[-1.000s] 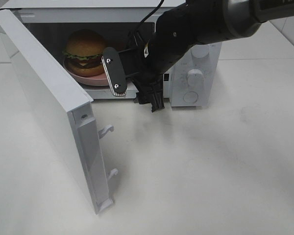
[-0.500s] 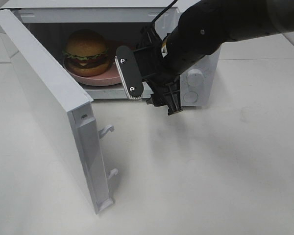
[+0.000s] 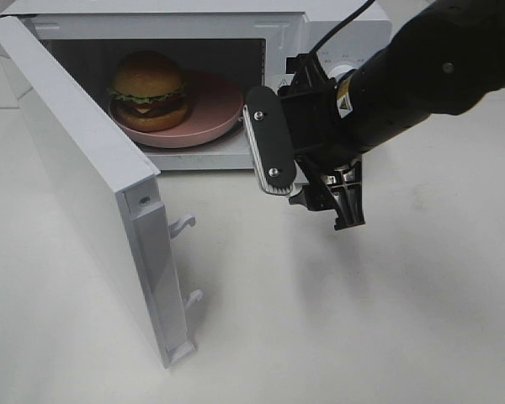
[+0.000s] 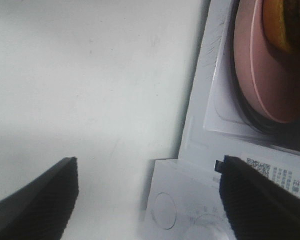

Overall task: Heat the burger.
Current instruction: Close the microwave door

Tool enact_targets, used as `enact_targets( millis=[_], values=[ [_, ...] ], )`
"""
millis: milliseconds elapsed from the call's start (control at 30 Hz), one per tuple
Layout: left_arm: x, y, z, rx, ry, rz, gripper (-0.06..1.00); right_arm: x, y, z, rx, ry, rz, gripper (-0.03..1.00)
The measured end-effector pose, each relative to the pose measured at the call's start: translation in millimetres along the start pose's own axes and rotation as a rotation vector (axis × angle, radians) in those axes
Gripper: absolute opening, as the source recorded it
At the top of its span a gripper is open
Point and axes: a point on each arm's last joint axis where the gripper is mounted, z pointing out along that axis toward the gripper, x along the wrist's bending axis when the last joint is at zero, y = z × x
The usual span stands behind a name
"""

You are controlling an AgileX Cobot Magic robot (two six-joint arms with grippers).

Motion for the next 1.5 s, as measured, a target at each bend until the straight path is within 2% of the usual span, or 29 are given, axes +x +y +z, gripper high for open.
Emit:
enact_targets(
  millis=[300,500,533,567,667,767,833,867,933,1033,1100,1200,1300,1367,1500],
  values=[
    [0.0,0.0,0.0,0.000,0.000,0.000,0.99,15.0,-6.8,-31.6,-0.011,-0.021,0.142,0.76],
    [0.0,0.0,0.0,0.000,0.000,0.000,0.99,24.6,-11.8,-56.0,-0.013,-0.031,0.294,0.76],
    [0.0,0.0,0.0,0.000,0.000,0.000,0.99,29.2,-14.3,-63.5,0.002,-0.014,0.371,0.76],
    [0.0,0.0,0.0,0.000,0.000,0.000,0.99,29.2,-14.3,-63.5,0.002,-0.014,0.371,0.76],
    [0.0,0.0,0.0,0.000,0.000,0.000,0.99,37.4,-19.7,-81.2,0.058,0.034,0.598,0.76],
    [0.0,0.0,0.0,0.000,0.000,0.000,0.99,38.6,-20.5,-84.1,0.070,0.042,0.636,0.76],
    [0.0,0.0,0.0,0.000,0.000,0.000,0.99,43.1,-23.9,-101.1,0.110,0.057,0.825,0.76],
    [0.0,0.0,0.0,0.000,0.000,0.000,0.99,43.1,-23.9,-101.1,0.110,0.057,0.825,0.76],
    [0.0,0.0,0.0,0.000,0.000,0.000,0.99,44.9,-25.7,-115.5,0.121,0.047,0.969,0.76],
    [0.0,0.0,0.0,0.000,0.000,0.000,0.99,46.0,-26.6,-121.1,0.128,0.045,1.016,0.76],
    [0.0,0.0,0.0,0.000,0.000,0.000,0.99,51.0,-30.0,-137.5,0.159,0.048,1.123,0.76],
    [0.0,0.0,0.0,0.000,0.000,0.000,0.99,59.3,-35.0,-158.6,0.204,0.059,1.183,0.76],
    [0.0,0.0,0.0,0.000,0.000,0.000,0.99,61.9,-36.5,-163.9,0.217,0.064,1.186,0.76],
    [0.0,0.0,0.0,0.000,0.000,0.000,0.99,70.4,-41.0,-182.2,0.248,0.074,1.197,0.76],
    [0.0,0.0,0.0,0.000,0.000,0.000,0.99,75.5,-43.7,-197.0,0.236,0.063,1.209,0.76]
  ],
)
